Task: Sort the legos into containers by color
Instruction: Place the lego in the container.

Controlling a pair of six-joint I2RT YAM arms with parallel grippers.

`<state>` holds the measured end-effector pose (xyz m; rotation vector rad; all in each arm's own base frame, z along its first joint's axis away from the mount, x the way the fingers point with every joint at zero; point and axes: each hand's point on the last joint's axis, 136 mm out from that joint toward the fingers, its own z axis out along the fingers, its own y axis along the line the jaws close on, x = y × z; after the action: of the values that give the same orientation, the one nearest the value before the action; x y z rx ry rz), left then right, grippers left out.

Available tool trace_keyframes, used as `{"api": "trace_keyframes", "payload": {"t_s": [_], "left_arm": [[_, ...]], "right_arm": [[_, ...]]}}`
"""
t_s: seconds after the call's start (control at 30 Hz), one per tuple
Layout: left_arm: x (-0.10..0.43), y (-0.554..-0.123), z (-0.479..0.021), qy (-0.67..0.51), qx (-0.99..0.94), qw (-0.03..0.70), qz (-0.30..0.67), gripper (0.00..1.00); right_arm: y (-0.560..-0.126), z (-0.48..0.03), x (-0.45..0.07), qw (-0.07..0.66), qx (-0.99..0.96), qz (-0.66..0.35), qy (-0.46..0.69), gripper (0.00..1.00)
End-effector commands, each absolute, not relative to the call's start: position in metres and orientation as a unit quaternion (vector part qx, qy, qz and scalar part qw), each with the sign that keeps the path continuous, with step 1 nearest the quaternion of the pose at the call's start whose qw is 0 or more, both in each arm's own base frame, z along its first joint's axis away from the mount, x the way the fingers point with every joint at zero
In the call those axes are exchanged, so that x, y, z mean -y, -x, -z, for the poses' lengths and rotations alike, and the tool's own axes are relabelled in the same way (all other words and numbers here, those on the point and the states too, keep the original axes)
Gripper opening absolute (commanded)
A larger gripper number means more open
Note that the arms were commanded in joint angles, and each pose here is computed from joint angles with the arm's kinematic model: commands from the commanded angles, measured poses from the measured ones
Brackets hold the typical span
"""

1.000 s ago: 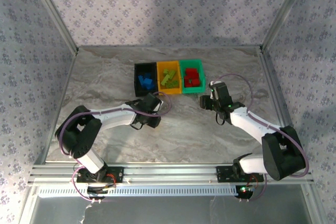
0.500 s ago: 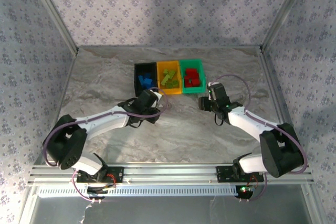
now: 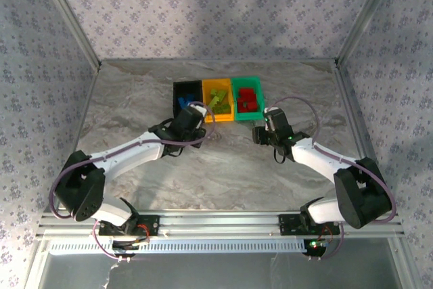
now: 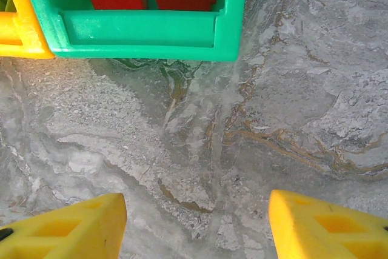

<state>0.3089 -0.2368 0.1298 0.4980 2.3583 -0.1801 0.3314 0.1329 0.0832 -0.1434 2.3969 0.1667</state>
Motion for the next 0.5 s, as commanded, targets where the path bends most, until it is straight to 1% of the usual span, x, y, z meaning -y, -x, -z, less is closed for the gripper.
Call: {"api": "trace_keyframes", "payload": {"t_s": [0.0,0.23,0.47], "left_arm": [[0.233,-0.329,-0.154,-0.177,-0.906,0.380,0.057,0.10],[0.212,-0.371,-0.178,-0.137,-0.910,0.388,0.052,0.10],[0.189,-0.424,-0.172,-0.102,-0.924,0.367,0.039,0.11]], "right_arm": [[-0.337,-0.097,-0.136,0.378,-0.922,-0.065,0.053,0.65],[-0.332,-0.103,-0.145,0.383,-0.918,-0.077,0.061,0.65],[-0.332,-0.103,-0.149,0.384,-0.918,-0.074,0.067,0.66]]}}
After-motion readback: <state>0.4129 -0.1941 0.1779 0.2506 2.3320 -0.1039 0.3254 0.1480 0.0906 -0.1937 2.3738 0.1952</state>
